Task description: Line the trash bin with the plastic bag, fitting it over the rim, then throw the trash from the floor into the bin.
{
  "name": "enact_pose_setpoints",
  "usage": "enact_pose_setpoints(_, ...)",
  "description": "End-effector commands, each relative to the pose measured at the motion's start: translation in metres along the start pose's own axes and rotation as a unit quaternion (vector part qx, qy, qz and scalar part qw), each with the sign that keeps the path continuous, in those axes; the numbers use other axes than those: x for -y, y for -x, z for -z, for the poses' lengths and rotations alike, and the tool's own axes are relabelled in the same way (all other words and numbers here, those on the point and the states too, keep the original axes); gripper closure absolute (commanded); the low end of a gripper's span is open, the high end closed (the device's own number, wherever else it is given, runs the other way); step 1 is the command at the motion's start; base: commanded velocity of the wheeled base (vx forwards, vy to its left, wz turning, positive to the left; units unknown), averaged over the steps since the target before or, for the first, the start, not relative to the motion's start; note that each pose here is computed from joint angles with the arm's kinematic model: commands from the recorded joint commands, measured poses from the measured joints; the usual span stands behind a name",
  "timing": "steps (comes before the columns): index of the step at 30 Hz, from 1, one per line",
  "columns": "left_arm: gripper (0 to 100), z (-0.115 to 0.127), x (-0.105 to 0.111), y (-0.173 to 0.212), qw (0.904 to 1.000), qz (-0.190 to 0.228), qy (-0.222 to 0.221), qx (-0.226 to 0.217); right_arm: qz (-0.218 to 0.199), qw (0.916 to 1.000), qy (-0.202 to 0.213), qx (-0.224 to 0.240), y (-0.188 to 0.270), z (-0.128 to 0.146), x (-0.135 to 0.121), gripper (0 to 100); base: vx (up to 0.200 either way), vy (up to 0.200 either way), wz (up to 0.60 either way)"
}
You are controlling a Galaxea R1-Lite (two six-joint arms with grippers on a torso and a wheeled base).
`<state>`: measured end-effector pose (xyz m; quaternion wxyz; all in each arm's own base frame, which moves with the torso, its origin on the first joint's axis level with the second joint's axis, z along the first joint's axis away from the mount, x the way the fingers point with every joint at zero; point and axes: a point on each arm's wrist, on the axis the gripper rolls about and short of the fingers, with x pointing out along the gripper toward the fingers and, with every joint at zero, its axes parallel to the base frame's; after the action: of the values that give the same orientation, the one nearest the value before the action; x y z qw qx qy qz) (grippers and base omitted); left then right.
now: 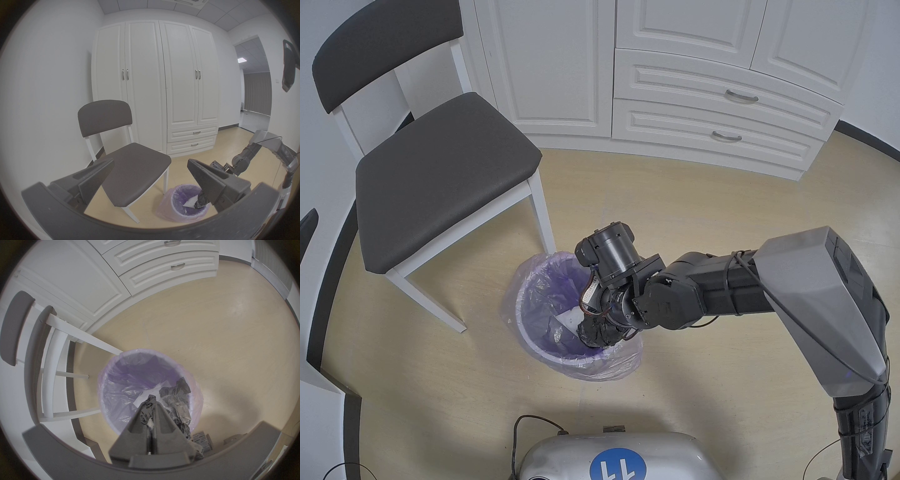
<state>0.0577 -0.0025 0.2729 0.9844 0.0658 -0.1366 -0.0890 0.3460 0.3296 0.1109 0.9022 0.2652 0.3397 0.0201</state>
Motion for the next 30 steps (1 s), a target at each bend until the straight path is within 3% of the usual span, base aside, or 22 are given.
enact_pose_setpoints(1,0,0.0,0.0,0.0,1.0,0.0,0.0,-0.001,0.013,0.9999,0.006,-0.005,-0.014,0.007,0.0,100,0.0,0.0,0.0)
enact_pose_setpoints(6,0,0.0,0.0,-0.001,1.0,0.0,0.0,-0.001,0.013,0.9999,0.0,-0.003,-0.034,0.018,-0.002,100,0.0,0.0,0.0)
enact_pose_setpoints(11,0,0.0,0.0,0.0,1.0,0.0,0.0,-0.001,0.026,0.9985,-0.044,0.017,-0.064,0.036,0.0,100,0.0,0.0,0.0)
enact_pose_setpoints(16,0,0.0,0.0,0.0,1.0,0.0,0.0,-0.001,-0.031,0.9936,-0.094,0.055,-0.063,0.033,-0.014,100,0.0,0.0,0.0)
enact_pose_setpoints(28,0,0.001,0.0,0.0,1.0,0.0,0.0,-0.001,-0.081,0.9788,-0.164,0.092,-0.03,0.006,-0.036,100,0.0,0.0,0.0)
enact_pose_setpoints(29,0,0.001,0.0,0.0,1.0,0.0,0.0,-0.001,-0.095,0.9724,-0.178,0.117,-0.023,0.008,-0.044,100,0.0,0.0,0.0)
enact_pose_setpoints(30,0,0.001,0.0,0.0,1.0,0.0,0.0,-0.001,-0.095,0.9724,-0.178,0.117,-0.023,0.008,-0.044,100,0.0,0.0,0.0)
